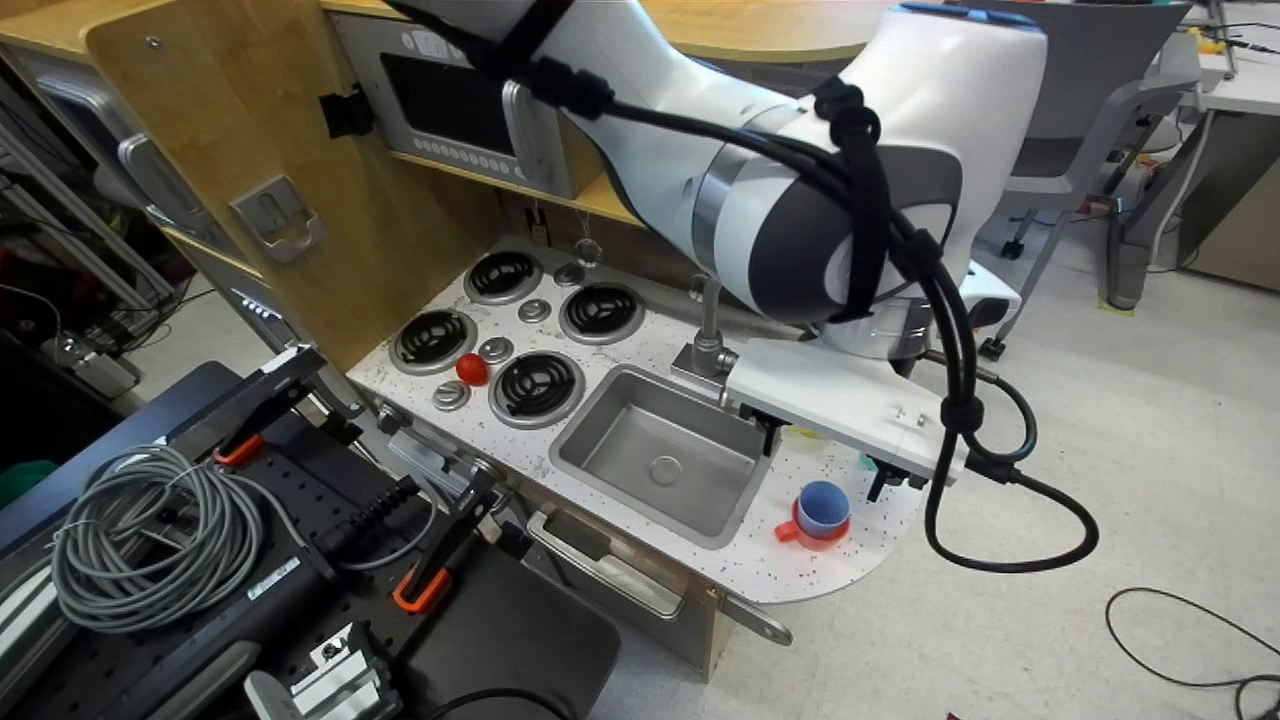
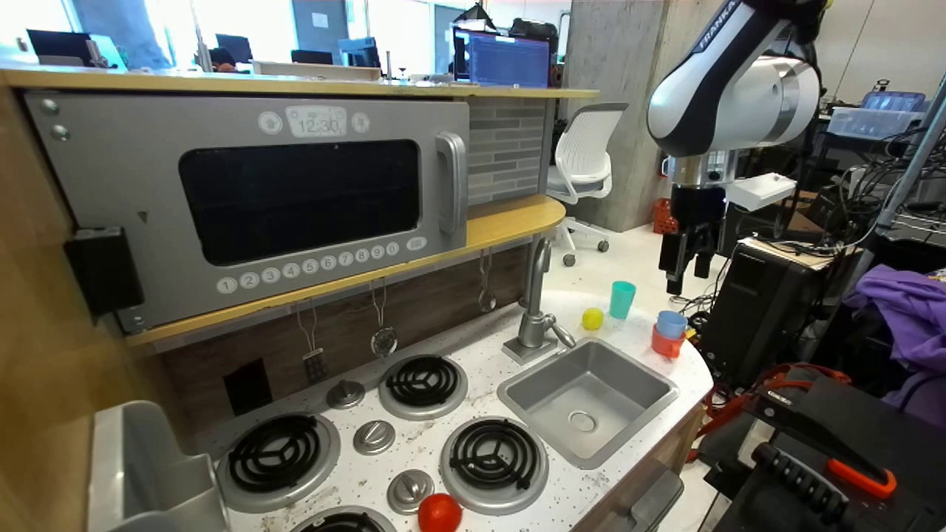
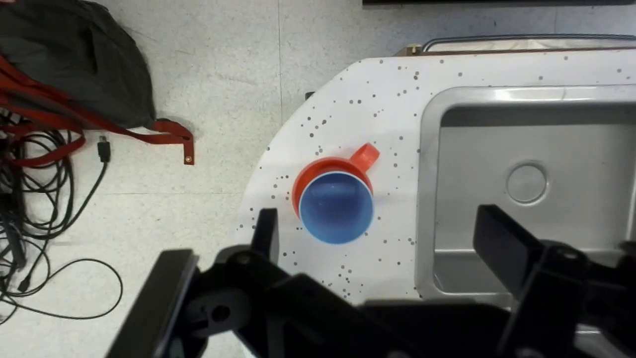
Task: Take the blue cup out of the orange cup and put it in the sink
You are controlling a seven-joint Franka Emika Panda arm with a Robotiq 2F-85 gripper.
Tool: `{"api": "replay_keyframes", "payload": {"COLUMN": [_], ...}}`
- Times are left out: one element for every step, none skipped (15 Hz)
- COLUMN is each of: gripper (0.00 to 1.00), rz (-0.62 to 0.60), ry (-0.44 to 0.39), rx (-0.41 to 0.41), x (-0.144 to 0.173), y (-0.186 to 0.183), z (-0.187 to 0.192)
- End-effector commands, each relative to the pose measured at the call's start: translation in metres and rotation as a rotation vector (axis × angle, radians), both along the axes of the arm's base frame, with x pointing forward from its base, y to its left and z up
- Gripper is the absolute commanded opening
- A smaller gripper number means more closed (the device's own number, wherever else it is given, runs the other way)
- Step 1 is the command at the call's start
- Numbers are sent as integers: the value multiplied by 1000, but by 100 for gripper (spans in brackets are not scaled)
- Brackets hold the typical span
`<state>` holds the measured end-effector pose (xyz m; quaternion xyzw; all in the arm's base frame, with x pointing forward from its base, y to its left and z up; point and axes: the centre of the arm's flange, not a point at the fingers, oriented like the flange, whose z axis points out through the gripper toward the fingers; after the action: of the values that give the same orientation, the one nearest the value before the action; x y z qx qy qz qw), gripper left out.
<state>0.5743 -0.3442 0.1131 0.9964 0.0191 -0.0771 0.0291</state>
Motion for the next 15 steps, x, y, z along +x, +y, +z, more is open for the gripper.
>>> {"api": "replay_keyframes", "payload": {"gripper": [100,100,100,100,100,100,100,100,100,100,100,100,100,100,100], "rz": [8,2,-7,-12,-15,-19,-24,-27,-23,-15,-10,-5,-2,2,5], "ry": [10,18,28,36,37,38,44,49,53,55,59,63,67,72,76], "rx": [-38,-43,-42,-43,-48,-54,-56,-57,-59,-62,-66,-70,-78,-82,-87], "x": [3,3,5,7,9,10,12,13,14,14,14,15,16,18,19], "y": [-9,-11,-13,-13,-11,-8,-5,-3,2,6,10,13,15,18,20], "z": [-12,-16,-20,-25,-28,-33,-38,-42,-47,-50,-54,-58,-63,-66,-69]}}
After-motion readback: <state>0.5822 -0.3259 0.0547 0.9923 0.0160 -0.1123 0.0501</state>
